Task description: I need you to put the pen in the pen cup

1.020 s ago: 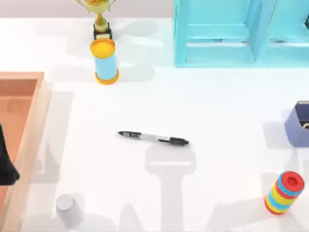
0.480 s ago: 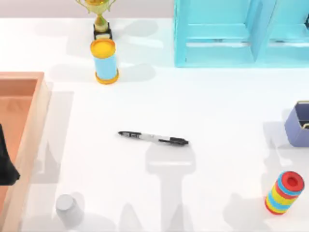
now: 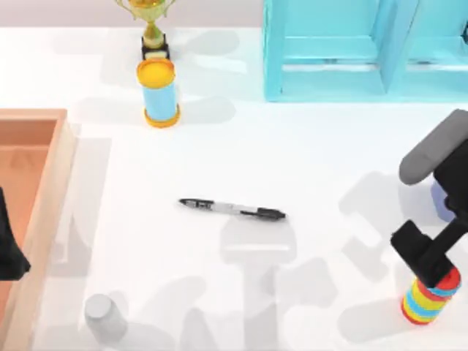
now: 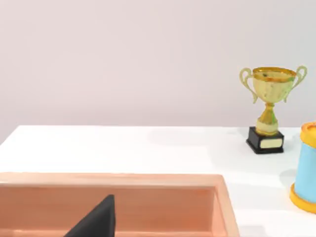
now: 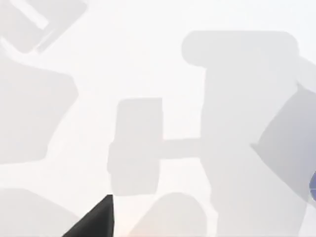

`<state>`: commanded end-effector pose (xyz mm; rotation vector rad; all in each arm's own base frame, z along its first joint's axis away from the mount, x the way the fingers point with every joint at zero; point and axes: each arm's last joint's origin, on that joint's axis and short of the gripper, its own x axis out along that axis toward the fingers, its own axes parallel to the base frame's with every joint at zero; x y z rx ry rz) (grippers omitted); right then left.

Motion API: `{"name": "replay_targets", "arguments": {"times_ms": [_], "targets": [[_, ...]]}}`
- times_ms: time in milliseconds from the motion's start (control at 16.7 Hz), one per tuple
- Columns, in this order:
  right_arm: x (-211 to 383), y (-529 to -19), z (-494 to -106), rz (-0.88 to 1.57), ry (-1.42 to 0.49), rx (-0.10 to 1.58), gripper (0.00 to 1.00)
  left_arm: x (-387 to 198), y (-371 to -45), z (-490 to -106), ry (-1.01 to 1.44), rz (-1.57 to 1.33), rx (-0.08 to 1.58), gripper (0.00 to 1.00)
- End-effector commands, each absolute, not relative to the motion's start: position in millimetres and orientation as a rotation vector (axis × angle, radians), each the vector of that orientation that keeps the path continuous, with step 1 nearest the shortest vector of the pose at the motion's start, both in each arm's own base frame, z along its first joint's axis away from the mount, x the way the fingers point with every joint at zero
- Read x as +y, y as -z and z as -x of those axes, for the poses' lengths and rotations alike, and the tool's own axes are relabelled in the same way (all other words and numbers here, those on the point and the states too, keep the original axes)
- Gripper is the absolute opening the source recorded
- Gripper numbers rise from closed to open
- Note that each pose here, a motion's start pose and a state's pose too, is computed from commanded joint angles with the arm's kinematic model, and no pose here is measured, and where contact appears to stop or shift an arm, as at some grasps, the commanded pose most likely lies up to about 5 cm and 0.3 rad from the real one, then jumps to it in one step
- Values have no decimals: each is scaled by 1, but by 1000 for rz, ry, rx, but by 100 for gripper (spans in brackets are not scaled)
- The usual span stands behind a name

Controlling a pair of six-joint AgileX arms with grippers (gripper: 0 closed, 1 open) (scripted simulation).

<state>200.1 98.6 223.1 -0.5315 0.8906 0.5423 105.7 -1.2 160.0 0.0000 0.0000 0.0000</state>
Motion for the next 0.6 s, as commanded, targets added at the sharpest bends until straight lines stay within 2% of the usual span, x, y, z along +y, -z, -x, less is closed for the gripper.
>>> {"name": "replay_targets", "arguments": {"times_ms": [300, 600], "targets": [[181, -197, -248, 868, -748, 1216, 100, -1, -160, -106, 0, 0, 0, 100], [265, -174, -282, 1115, -848, 1278, 100, -1, -160, -106, 0, 0, 0, 100]]}}
